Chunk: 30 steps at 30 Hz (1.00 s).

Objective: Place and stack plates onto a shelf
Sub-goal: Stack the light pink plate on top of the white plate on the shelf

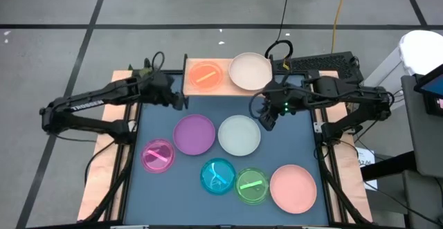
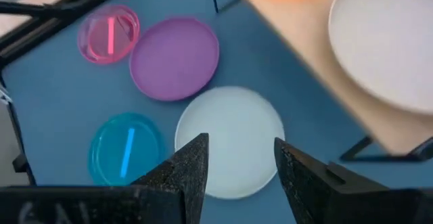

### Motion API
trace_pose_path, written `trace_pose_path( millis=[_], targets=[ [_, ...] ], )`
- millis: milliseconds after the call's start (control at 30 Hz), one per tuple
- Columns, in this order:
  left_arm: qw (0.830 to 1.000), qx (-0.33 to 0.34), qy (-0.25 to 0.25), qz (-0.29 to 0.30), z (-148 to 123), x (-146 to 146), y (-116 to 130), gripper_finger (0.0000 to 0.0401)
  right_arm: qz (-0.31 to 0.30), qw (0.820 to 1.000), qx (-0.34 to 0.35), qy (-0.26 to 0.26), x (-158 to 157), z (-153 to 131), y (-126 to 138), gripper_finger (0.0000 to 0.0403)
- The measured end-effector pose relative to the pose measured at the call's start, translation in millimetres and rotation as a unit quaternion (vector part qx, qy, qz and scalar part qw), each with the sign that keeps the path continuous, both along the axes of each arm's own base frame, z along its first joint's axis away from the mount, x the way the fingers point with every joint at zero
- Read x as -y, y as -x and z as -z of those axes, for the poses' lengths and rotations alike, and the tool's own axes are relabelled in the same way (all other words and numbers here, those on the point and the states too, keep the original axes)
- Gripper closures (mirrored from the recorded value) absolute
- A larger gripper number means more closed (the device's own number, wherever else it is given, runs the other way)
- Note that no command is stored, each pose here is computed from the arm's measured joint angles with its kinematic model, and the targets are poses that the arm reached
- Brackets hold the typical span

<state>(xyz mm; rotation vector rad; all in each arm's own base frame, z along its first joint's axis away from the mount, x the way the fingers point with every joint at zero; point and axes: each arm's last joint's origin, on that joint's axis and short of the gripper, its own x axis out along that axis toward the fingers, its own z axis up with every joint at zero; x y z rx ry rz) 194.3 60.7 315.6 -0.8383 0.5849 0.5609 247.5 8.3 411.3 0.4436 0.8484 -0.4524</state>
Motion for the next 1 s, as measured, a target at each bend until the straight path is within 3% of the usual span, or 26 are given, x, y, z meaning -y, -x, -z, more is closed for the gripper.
trace_pose_path(
  millis=[200, 433, 633, 767, 1000],
  targets=[
    [0.999, -0.019, 0.008, 0.028, 11.1, 22.1, -7.2, 0.0265, -0.024, 0.995, -0.059, -0.082, -5.0, 40.1, -1.2, 0.0252],
    [0.997, -0.048, 0.035, 0.05, 32.9, 43.3, -7.1, 0.0265, 0.028, 0.97, -0.078, -0.229, -11.0, 100.7, -3.5, 0.0252],
    [0.994, -0.071, 0.056, 0.068, 49.8, 60.4, -4.9, 0.0265, 0.075, 0.944, -0.081, -0.31, -16.1, 132.4, 6.8, 0.0252],
    [0.991, -0.081, 0.055, 0.089, 56.0, 69.0, -3.5, 0.0265, 0.048, 0.942, -0.095, -0.318, -21.4, 140.7, 18.0, 0.0252],
    [0.989, -0.09, 0.051, 0.104, 63.3, 78.9, -1.5, 0.0265, -0.07, 0.95, -0.129, -0.277, -37.0, 157.4, 41.1, 0.0252]
  ],
)
